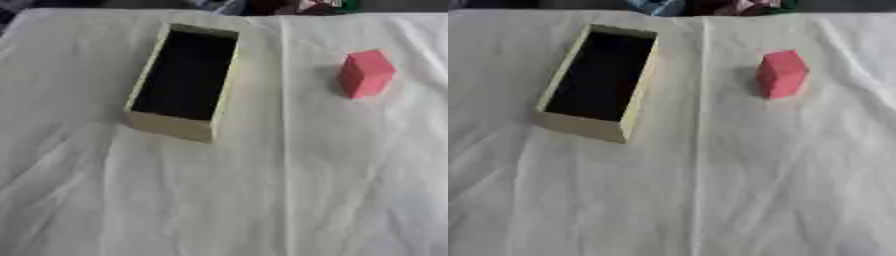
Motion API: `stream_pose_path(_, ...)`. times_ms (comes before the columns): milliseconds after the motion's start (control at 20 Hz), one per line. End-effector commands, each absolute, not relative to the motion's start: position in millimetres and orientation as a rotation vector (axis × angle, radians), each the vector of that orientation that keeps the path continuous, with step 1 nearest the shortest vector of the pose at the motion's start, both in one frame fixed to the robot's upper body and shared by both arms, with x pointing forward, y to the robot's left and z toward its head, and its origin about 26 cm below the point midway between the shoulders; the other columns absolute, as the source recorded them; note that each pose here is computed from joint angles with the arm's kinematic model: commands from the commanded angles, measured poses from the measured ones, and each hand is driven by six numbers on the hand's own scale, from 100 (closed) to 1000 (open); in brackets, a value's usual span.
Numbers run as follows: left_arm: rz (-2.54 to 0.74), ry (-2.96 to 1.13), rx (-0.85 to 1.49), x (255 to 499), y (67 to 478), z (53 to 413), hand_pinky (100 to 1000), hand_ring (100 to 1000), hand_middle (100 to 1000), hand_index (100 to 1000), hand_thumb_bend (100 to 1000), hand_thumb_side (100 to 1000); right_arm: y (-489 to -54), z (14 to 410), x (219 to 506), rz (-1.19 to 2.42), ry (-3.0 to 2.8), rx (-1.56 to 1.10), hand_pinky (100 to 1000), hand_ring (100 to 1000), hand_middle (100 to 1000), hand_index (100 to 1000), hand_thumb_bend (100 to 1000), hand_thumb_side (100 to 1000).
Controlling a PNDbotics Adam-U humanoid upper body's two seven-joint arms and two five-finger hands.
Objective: Pick up objects on the table and place them in the box.
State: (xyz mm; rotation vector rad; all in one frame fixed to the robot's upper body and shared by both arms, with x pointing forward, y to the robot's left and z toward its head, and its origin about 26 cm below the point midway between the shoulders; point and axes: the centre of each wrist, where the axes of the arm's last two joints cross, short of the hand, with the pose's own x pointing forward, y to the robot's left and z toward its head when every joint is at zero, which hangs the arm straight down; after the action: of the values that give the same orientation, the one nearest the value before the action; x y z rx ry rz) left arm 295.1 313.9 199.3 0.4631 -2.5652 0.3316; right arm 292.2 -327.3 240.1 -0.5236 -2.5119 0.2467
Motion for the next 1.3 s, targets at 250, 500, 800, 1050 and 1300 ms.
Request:
stream_pose_path(250, 0.320, -2.597, 0.482, 292, 316, 209, 566, 542, 543, 689, 100, 138, -329, 251, 289, 0.271, -2.544, -0.551, 796, 700, 754, 824, 100, 393)
stream_pose_path(500, 0.318, -2.594, 0.489, 291, 317, 208, 566, 541, 543, 689, 100, 138, -336, 265, 287, 0.343, -2.550, -0.628, 799, 711, 765, 834, 100, 395)
stream_pose_path(800, 0.304, -2.589, 0.491, 291, 318, 208, 565, 541, 543, 689, 100, 137, -342, 327, 279, 0.760, -2.438, -0.963, 811, 753, 802, 849, 100, 413)
stream_pose_path(1050, 0.289, -2.586, 0.480, 291, 316, 207, 565, 541, 543, 689, 100, 139, -341, 367, 286, 1.239, -2.085, -1.191, 842, 815, 862, 889, 100, 449)
stream_pose_path(1300, 0.275, -2.583, 0.474, 291, 316, 207, 565, 541, 542, 689, 100, 141, -352, 387, 311, 1.580, -1.698, -1.187, 862, 864, 901, 920, 100, 311)
